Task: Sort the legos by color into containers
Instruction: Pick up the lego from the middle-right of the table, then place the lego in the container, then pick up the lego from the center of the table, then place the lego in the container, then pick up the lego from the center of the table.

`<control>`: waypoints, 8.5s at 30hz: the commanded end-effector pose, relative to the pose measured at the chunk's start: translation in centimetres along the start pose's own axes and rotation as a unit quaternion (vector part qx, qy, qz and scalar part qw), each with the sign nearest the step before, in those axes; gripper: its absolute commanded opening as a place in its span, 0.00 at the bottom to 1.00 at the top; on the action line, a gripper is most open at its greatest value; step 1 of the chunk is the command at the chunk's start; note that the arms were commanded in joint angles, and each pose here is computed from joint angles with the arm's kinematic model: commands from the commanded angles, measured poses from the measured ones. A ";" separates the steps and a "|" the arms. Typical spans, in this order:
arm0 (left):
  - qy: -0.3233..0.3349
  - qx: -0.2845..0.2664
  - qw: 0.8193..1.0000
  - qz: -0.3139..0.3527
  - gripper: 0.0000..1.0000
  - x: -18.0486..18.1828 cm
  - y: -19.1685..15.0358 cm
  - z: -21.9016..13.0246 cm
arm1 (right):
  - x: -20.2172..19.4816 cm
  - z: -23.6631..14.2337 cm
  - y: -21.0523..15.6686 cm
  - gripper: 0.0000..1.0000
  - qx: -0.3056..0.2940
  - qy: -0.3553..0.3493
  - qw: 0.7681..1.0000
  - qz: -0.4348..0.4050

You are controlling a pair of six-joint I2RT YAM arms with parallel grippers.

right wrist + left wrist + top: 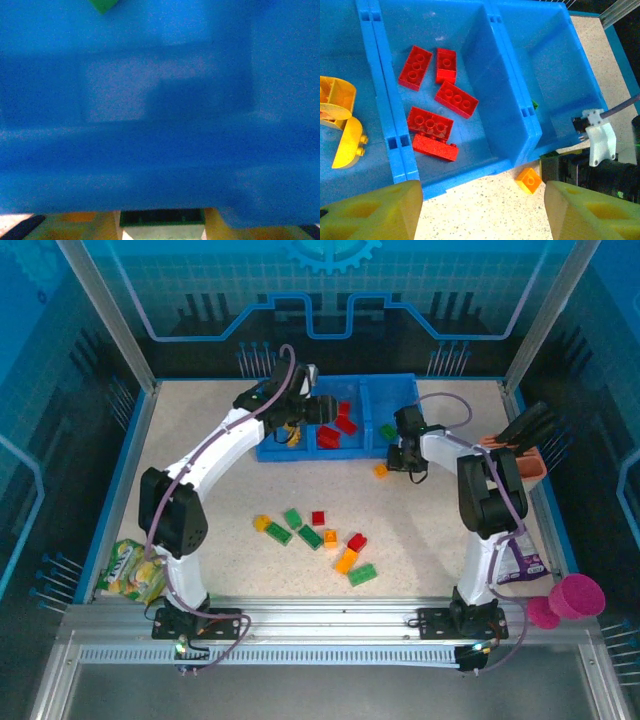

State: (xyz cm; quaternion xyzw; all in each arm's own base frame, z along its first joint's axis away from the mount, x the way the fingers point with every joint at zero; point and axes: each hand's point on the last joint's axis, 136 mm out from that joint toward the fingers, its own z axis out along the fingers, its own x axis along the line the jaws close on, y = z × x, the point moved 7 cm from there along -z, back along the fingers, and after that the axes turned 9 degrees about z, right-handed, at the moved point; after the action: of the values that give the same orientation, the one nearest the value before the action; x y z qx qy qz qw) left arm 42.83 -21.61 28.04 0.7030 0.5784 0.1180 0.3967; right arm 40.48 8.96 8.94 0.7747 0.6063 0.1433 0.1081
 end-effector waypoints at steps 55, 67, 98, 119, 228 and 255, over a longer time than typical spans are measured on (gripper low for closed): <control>-0.050 0.121 0.991 -0.023 0.73 -8.4 -14.4 3.4 | 6.7 -3.1 16.1 0.45 -0.130 0.032 0.984 -0.117; 0.005 0.164 0.987 0.001 0.74 -10.7 -15.9 11.4 | 5.9 -9.5 15.0 0.63 -0.188 0.064 0.974 -0.112; 0.125 0.159 0.978 0.060 0.73 -11.0 -15.8 19.5 | 0.0 -13.0 12.9 0.75 -0.217 0.136 0.966 -0.029; 0.140 0.179 0.973 0.051 0.29 -8.1 -16.6 20.7 | -1.8 -12.7 12.3 0.77 -0.203 0.138 0.969 -0.018; 0.122 -0.104 0.987 0.014 0.70 8.5 4.4 -7.3 | 5.8 -7.2 -22.2 0.62 0.165 0.037 0.926 -0.338; 0.187 -0.135 0.971 0.057 0.99 8.6 -6.1 -18.9 | 12.5 -13.7 -3.6 0.30 -0.054 0.088 0.946 -0.308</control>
State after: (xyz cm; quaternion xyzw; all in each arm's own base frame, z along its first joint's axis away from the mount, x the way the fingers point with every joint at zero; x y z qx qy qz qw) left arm 31.07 -7.01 33.47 0.6551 0.5819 0.3097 0.3693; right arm 31.82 21.61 20.53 0.5468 0.8101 0.1858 0.1010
